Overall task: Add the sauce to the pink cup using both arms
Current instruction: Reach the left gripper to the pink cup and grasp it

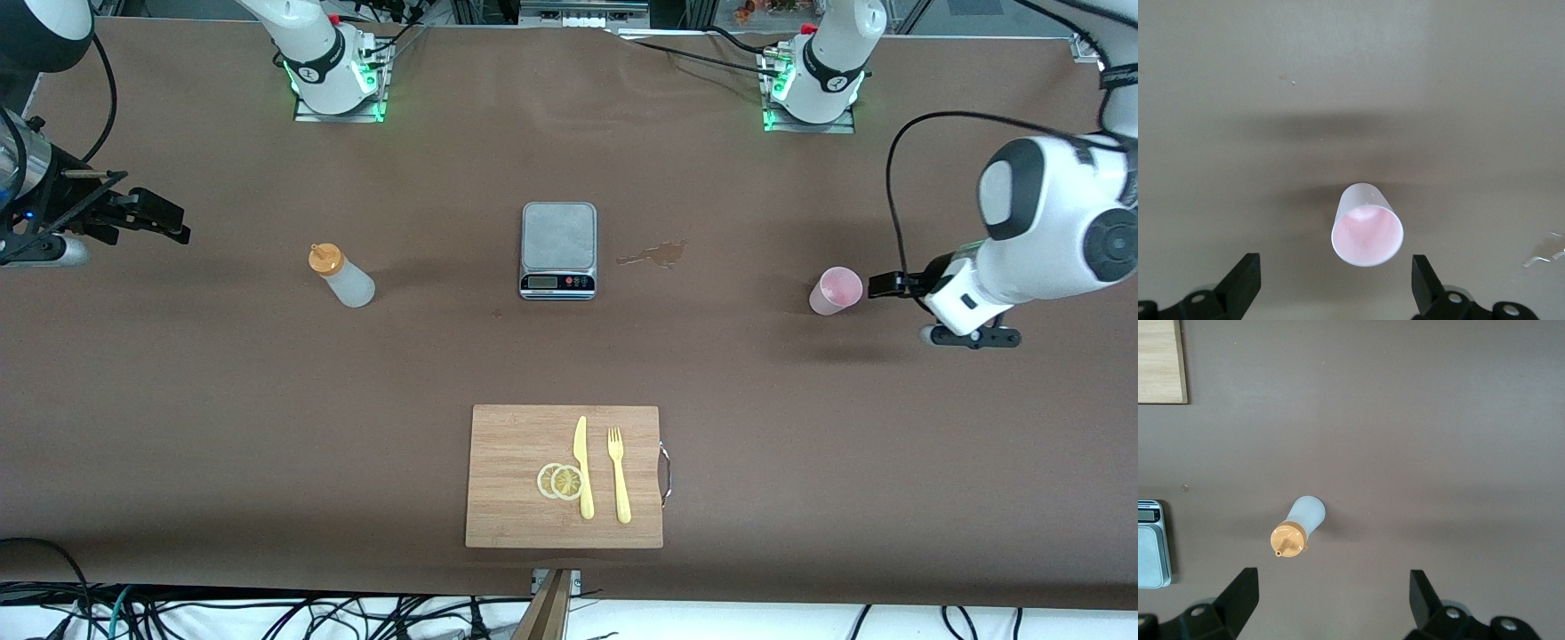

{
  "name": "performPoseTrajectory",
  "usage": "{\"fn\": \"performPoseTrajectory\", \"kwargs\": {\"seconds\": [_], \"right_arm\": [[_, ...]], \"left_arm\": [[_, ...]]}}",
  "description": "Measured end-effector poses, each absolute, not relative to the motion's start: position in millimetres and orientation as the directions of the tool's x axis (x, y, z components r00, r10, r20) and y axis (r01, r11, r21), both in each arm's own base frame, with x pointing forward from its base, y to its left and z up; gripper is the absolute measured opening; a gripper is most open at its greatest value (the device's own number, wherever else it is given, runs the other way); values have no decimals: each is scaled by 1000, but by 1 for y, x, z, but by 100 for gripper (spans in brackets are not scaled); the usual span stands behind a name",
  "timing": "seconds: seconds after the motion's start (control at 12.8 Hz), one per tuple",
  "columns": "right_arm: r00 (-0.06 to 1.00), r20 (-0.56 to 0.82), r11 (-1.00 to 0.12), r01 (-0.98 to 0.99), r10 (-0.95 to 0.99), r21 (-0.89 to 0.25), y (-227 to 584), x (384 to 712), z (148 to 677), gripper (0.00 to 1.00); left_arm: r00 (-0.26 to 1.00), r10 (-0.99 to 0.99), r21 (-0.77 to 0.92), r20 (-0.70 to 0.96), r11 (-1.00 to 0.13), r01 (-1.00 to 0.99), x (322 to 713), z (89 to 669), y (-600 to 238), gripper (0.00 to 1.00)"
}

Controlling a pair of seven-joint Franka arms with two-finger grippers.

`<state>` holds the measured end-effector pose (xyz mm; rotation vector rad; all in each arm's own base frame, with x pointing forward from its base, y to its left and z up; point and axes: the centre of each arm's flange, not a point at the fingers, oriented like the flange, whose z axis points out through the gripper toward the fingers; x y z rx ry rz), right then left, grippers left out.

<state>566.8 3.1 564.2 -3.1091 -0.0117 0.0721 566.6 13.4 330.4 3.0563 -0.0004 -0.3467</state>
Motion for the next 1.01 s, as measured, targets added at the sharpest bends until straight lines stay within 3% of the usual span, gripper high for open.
{"fn": "performPoseTrajectory", "kwargs": {"seconds": [0.39,1.01], "right_arm": [[999,-46,-999,7,8,-32,3,567,564,100],[999,-46,-999,7,8,-32,3,567,564,100]], "left_arm": [[985,-6,55,-171,-998,3,536,271,17,98],[989,-19,50,-145,-999,-11,507,235,23,94]]}}
